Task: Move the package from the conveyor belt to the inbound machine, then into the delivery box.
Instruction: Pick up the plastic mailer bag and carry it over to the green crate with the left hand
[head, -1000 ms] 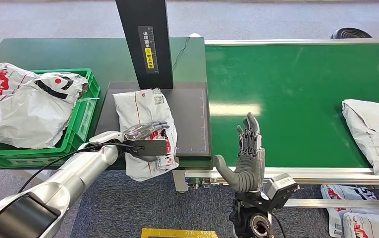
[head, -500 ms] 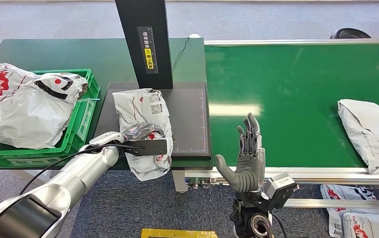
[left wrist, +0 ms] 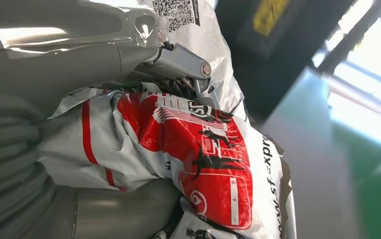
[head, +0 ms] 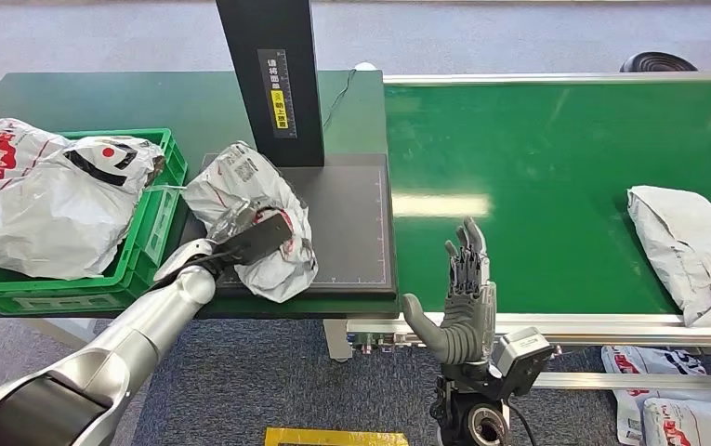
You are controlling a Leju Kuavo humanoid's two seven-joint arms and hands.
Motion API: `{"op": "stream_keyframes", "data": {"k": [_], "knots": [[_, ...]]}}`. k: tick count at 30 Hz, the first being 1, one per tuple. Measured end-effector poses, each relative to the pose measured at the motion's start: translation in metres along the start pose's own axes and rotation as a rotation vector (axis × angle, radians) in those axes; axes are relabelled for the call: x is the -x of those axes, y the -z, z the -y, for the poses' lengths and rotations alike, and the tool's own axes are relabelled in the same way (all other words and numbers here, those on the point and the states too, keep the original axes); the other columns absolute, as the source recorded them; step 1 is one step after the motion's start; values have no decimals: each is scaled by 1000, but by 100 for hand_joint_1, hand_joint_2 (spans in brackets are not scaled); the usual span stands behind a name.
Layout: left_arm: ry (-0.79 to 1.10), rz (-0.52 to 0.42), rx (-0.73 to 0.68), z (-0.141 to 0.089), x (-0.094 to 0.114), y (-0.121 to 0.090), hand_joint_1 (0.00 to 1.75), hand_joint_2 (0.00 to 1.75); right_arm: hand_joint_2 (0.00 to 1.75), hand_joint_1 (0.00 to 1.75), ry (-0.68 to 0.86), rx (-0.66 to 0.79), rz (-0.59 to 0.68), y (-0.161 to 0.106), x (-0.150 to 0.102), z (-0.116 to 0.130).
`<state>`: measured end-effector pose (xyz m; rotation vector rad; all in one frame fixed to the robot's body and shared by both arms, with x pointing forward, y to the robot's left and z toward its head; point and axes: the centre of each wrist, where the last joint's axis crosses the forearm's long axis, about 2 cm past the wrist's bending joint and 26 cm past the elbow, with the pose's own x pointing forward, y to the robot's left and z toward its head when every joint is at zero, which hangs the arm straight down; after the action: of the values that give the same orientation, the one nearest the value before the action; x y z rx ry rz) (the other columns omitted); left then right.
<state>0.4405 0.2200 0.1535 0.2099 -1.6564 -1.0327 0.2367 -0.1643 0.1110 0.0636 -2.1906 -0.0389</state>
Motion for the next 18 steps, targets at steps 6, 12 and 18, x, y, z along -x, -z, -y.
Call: {"op": "stream_keyframes", "data": {"k": [6, 12, 18], "knots": [[-191, 43, -191, -20, -4, 4, 175, 175, 175, 0, 6, 8, -7, -1, 1, 0], [-226, 51, -239, -28, -5, 4, 175, 175, 175, 0, 6, 8, -10, -1, 1, 0], [-282, 99, -306, -38, -9, 7, 175, 175, 175, 0, 2, 20, -10, 0, 1, -1]]}}
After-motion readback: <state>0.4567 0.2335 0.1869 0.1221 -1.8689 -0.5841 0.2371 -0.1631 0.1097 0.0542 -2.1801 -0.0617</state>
